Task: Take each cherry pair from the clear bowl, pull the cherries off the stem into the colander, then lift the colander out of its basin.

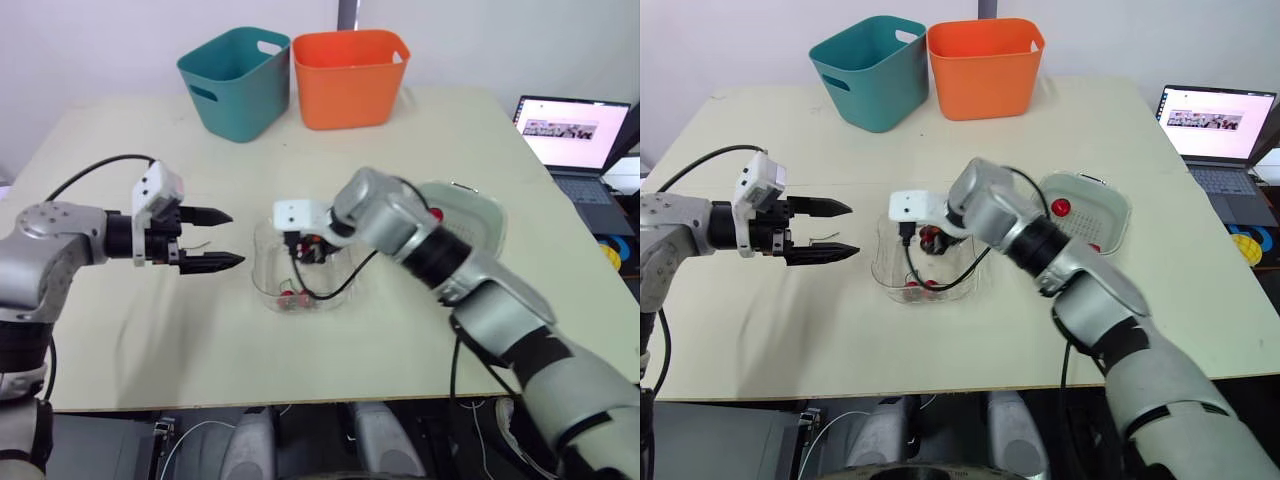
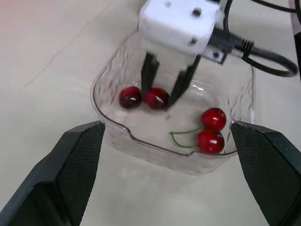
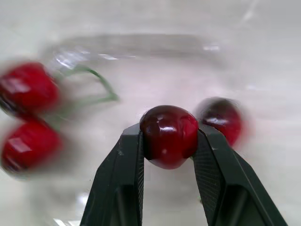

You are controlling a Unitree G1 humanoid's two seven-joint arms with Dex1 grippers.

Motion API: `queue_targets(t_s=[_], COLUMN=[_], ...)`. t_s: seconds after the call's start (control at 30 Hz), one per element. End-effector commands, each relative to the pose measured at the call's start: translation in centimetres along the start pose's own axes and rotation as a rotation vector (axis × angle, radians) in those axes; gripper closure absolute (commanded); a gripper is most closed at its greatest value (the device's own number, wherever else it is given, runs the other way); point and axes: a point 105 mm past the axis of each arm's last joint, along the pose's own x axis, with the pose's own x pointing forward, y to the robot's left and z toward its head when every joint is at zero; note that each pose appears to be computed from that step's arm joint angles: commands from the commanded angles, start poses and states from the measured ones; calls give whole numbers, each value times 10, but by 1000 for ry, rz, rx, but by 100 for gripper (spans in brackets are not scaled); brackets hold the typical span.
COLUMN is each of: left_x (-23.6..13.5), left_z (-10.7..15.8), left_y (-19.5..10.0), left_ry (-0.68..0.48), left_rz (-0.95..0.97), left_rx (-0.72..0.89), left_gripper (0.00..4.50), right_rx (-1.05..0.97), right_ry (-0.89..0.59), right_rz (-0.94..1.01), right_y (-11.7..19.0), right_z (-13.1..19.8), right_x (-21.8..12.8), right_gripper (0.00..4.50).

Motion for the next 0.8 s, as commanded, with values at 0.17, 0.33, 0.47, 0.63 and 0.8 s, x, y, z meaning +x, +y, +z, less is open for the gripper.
queue_targets(t_s=[0.17, 0.33, 0.47, 0.63, 0.8], left_x=[-15, -13, -13, -14, -12], left_z=[41, 55, 63, 87, 112], left_y=[16, 22, 26, 27, 25], left_ry=[-126, -184, -229, -336, -348], left_rz=[30, 9, -10, -96, -213], left_rx=[4, -19, -48, -125, -152], left_gripper=[0, 0, 0, 0, 0], right_rx=[-469, -820, -1155, -1325, -1442], right_ry=[-147, -200, -237, -311, -360], right_rz=[-112, -278, -422, -524, -586], right_y=[5, 5, 10, 14, 12], right_z=[26, 34, 41, 44, 47], right_x=[-73, -99, -117, -124, -126], right_gripper=[332, 332, 332, 332, 332])
